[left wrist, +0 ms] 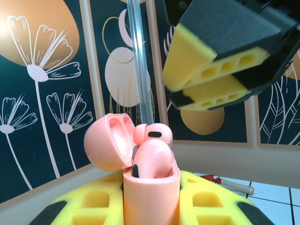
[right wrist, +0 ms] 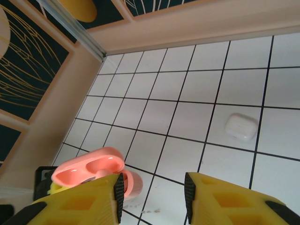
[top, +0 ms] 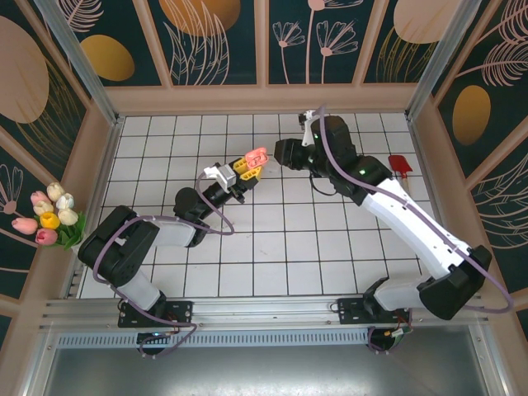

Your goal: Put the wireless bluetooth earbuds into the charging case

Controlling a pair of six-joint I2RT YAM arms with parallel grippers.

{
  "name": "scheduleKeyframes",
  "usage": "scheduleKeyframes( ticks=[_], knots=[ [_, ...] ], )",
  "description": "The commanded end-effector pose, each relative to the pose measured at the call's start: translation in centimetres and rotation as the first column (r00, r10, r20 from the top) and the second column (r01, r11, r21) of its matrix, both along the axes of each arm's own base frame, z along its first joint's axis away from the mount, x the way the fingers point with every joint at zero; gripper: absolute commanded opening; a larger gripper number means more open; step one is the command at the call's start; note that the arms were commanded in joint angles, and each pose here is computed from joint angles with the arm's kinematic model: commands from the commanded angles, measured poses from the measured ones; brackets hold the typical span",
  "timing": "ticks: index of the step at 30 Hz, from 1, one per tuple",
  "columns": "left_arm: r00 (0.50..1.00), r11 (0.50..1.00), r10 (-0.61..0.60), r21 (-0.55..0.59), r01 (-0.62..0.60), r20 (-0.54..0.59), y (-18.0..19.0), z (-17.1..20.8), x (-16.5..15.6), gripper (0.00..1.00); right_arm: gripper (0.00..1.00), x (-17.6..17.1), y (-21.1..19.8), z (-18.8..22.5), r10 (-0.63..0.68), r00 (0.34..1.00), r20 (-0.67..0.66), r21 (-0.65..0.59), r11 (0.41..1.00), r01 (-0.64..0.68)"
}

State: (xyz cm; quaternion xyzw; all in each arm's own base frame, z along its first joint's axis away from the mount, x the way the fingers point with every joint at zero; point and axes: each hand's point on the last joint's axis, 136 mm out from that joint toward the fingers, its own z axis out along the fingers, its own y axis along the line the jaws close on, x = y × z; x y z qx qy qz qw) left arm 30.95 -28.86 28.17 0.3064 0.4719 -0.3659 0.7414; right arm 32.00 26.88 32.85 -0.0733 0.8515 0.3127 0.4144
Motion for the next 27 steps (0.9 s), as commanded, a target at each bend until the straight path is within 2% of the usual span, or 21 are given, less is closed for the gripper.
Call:
scheduleKeyframes(
  ticks=[1, 12, 27],
  knots=[
    [0.997, 0.999, -0.022, -0.039, 0.024, 0.073, 0.1, 2.4, -1.1, 0.00, 0.40, 0.8, 0.8, 1.0, -0.001, 1.000, 0.005, 0.047, 0.999, 0.001],
    [0.997, 0.999, -0.026, -0.039, 0.029, 0.068, -0.1, 2.3, -0.9, 0.00, 0.39, -0.2, 2.3, 0.2, 0.061, 0.998, -0.014, 0.052, 0.997, -0.060],
    [0.997, 0.999, -0.042, -0.025, 0.044, 0.067, -0.3, 2.2, -1.1, 0.00, 0.39, -1.7, 3.5, -1.5, 0.230, 0.970, -0.082, -0.040, 0.971, -0.234]
  ],
)
